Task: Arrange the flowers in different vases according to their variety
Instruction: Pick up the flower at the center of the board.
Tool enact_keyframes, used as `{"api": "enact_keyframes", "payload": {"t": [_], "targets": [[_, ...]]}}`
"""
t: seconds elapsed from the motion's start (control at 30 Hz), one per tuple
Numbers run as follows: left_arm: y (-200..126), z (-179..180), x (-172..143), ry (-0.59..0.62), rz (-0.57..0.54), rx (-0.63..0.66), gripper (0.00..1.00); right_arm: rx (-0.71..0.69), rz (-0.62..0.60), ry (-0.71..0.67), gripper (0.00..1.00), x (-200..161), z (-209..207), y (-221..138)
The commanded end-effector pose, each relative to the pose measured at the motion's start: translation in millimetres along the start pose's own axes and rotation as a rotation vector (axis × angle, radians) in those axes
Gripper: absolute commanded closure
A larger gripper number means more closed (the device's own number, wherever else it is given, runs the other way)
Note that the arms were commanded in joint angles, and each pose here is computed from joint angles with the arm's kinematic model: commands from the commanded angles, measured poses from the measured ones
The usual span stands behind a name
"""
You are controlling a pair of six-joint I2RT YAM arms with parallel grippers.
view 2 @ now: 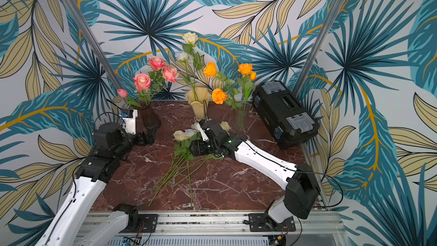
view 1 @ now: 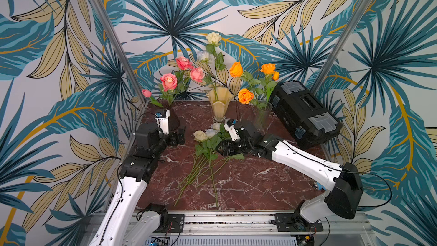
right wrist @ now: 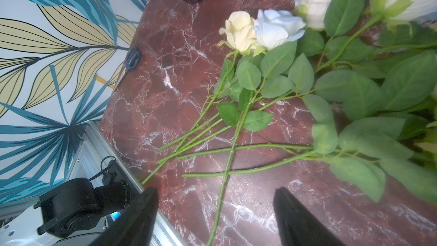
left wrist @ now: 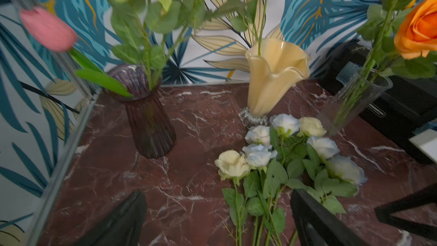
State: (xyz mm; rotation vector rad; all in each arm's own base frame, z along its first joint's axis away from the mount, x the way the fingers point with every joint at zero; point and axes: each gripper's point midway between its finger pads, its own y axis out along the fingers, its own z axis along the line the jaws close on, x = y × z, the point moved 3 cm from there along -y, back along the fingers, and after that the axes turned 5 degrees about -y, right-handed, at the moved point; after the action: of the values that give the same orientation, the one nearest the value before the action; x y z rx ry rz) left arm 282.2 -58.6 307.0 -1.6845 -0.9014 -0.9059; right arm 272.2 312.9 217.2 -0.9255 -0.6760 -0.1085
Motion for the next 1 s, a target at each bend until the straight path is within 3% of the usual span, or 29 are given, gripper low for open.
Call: {"api": "enact_keyframes", "payload": {"t": [0.0, 0.43, 0.63, 0.97], "targets": [[16, -8, -46, -0.082, 0.202, -0.088, 0.0, 0.004, 0.078, 0.004, 0.19, -22, 7, 18], [44, 5, -92, -0.156, 0.477, -0.079, 0.0, -0.123, 0.252, -0.009, 0.25, -70, 12, 74], [44, 15, -91, -0.22, 0.455, -0.106, 0.0, -0.194, 0.307, -0.086, 0.29, -85, 14, 98], [46, 19, -89, -0.224, 0.452, -0.112, 0.0, -0.278, 0.359, -0.112, 0.44, -102, 1, 122]]}}
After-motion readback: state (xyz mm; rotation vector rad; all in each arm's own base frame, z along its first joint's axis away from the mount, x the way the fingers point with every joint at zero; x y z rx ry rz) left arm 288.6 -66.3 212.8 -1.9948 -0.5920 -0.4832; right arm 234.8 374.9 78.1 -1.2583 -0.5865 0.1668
